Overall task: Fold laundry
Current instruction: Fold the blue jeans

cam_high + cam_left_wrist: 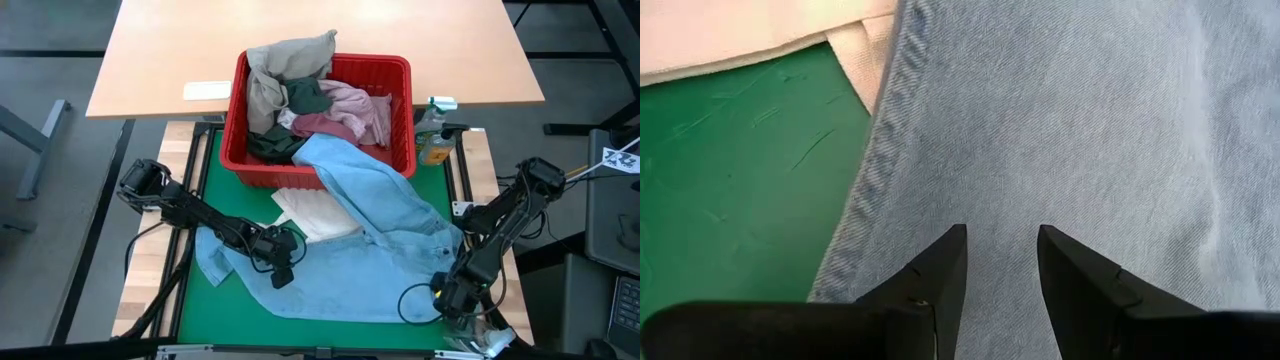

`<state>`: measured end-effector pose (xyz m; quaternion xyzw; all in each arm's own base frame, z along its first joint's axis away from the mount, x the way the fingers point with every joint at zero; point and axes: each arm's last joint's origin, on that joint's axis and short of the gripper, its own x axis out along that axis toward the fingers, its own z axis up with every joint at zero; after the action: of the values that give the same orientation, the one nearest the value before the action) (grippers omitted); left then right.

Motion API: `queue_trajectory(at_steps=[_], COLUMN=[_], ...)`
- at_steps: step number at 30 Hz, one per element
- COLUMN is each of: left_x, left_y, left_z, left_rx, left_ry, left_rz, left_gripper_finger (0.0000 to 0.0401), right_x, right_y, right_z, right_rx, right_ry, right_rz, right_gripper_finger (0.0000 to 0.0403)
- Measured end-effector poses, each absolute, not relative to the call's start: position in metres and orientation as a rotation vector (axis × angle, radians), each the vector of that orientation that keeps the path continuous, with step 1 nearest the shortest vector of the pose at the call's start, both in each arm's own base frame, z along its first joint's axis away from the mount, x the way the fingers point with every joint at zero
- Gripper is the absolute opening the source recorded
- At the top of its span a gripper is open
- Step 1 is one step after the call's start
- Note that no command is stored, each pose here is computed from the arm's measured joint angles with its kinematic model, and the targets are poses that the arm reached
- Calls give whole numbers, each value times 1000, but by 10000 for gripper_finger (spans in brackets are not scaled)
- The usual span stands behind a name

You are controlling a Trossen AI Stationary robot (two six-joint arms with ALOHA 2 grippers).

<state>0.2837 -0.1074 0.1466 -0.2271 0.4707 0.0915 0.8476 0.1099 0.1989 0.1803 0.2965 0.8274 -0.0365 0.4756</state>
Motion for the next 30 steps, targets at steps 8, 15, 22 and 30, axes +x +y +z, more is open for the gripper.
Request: queue_trajectory(at_steps=[8, 15, 22, 30], left_x=[284, 284, 284, 284], left_y=[-107, -107, -107, -106], left_z=[147, 147, 147, 147], left_rx=[-467, -466, -466, -449], left_ry=[993, 992, 991, 971], left_rz=[186, 185, 185, 213], left_gripper_finger=[119, 119, 119, 119], right_x=[109, 107, 105, 106], right_y=[194, 189, 183, 172], right_z=[178, 192, 225, 239], right_rx=[695, 610, 478, 318], right_ry=[1968, 1977, 1962, 1743], right_rz=[-190, -297, -439, -568], right_gripper_finger=[1, 1, 1, 1])
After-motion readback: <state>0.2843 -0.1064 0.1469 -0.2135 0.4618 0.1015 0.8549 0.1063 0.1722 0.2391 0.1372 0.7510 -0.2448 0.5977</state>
